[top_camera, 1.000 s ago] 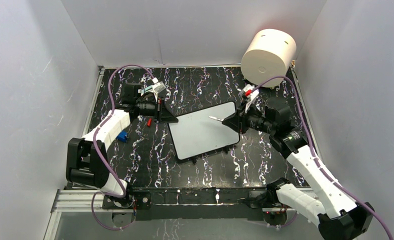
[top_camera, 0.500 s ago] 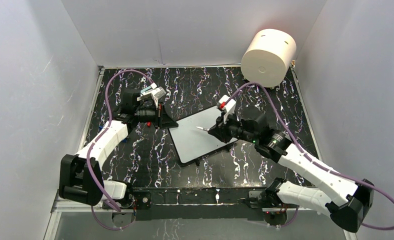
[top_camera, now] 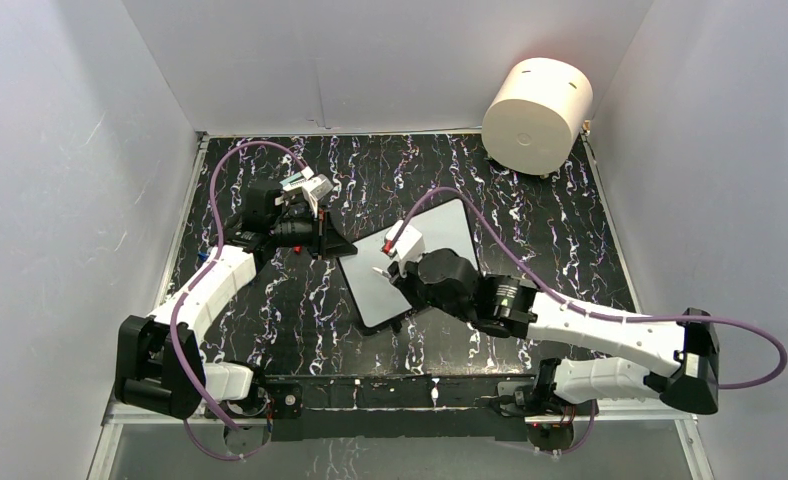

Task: Write a sentence on the whiteboard

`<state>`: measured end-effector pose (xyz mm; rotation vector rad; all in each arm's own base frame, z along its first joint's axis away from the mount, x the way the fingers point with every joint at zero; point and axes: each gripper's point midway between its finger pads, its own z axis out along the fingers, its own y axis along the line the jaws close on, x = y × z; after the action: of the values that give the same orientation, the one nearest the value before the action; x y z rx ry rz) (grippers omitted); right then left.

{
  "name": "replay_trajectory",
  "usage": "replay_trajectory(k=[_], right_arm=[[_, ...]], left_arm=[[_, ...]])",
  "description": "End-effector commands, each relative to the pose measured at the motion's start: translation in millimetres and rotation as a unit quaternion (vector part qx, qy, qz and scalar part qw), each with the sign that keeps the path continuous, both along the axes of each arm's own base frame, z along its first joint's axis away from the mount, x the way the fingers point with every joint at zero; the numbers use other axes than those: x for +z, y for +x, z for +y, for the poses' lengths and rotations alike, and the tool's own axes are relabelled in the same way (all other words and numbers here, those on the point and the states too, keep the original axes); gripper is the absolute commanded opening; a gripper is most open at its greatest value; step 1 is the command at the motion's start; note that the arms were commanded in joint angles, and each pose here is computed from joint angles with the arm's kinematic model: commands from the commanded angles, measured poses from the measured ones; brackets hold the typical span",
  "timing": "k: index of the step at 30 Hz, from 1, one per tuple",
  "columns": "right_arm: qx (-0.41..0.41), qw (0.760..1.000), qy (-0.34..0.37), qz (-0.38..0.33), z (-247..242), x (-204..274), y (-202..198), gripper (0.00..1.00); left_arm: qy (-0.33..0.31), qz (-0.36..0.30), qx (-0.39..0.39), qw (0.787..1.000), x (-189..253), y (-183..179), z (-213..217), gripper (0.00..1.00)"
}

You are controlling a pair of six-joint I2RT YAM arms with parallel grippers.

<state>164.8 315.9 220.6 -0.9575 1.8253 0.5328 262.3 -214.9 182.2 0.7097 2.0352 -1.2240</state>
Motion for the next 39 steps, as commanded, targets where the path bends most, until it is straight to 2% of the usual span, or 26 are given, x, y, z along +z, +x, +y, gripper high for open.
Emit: replay_trajectory(k=[1, 24, 39], right_arm=[[-0.054, 0.997, 0.031, -0.051, 10, 43, 9, 0.0], [-0.104, 0.993, 0.005, -0.057, 17, 36, 4, 0.0], [-0.107, 0.991, -0.005, -0.079, 44, 37, 3, 0.0]], left_arm=[[0.036, 0.022, 0.031, 0.999, -18, -2, 9, 0.0], [0.053, 0.017, 0.033, 0.998, -21, -5, 9, 0.0], [0.057, 0.018, 0.032, 0.998, -22, -4, 10, 0.0]])
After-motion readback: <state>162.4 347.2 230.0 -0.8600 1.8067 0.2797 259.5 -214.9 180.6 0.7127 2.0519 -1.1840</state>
